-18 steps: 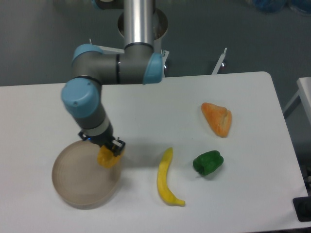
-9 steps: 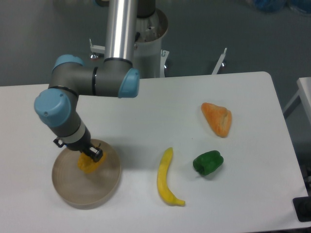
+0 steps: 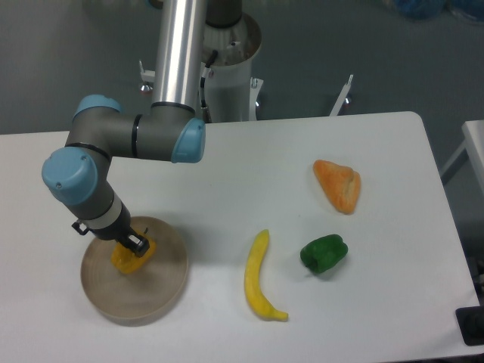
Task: Place the yellow pepper on the plate
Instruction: 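Lower the yellow pepper onto the plate and open the gripper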
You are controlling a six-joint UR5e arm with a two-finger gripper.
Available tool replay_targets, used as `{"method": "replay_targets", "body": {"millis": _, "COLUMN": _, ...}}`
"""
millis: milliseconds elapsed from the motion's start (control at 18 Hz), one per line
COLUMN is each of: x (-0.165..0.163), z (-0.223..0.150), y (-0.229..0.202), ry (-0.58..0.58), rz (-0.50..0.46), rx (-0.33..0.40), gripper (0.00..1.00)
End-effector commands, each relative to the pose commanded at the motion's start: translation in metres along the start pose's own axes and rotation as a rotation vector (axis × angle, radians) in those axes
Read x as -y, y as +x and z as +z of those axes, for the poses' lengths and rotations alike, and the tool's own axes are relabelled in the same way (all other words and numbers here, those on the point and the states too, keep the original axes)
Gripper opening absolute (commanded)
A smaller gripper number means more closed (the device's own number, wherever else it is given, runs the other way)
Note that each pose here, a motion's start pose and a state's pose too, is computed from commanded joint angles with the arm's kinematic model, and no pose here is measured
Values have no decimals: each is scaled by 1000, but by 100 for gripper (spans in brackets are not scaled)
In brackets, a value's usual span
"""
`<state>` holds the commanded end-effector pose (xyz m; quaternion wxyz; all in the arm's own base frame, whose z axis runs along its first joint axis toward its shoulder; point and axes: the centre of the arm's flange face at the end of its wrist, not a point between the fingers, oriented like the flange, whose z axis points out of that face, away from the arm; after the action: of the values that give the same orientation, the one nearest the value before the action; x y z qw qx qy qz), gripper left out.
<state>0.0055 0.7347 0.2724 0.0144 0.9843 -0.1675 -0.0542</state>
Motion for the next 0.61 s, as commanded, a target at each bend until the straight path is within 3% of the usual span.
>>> {"method": "replay_targets", "body": {"millis": 111, "x": 0, "z": -1, "y": 0, "ry": 1, "rz": 0, "rx": 1, "gripper": 63}}
{"method": "replay_targets", "body": {"millis": 222, "x": 0, "z": -5, "y": 0, "ry": 8, "rz": 1, "rx": 1, "gripper": 88}}
{"method": "replay_targets", "body": {"millis": 278, "x": 0, "z": -9, "y": -1, "ry": 13, "rz": 2, "rx": 5, "gripper": 96}}
{"method": "replay_targets", "body": {"millis": 611, "x": -3, "z": -28, "y": -8, "ry": 40, "rz": 0, "rx": 20, "gripper": 100}}
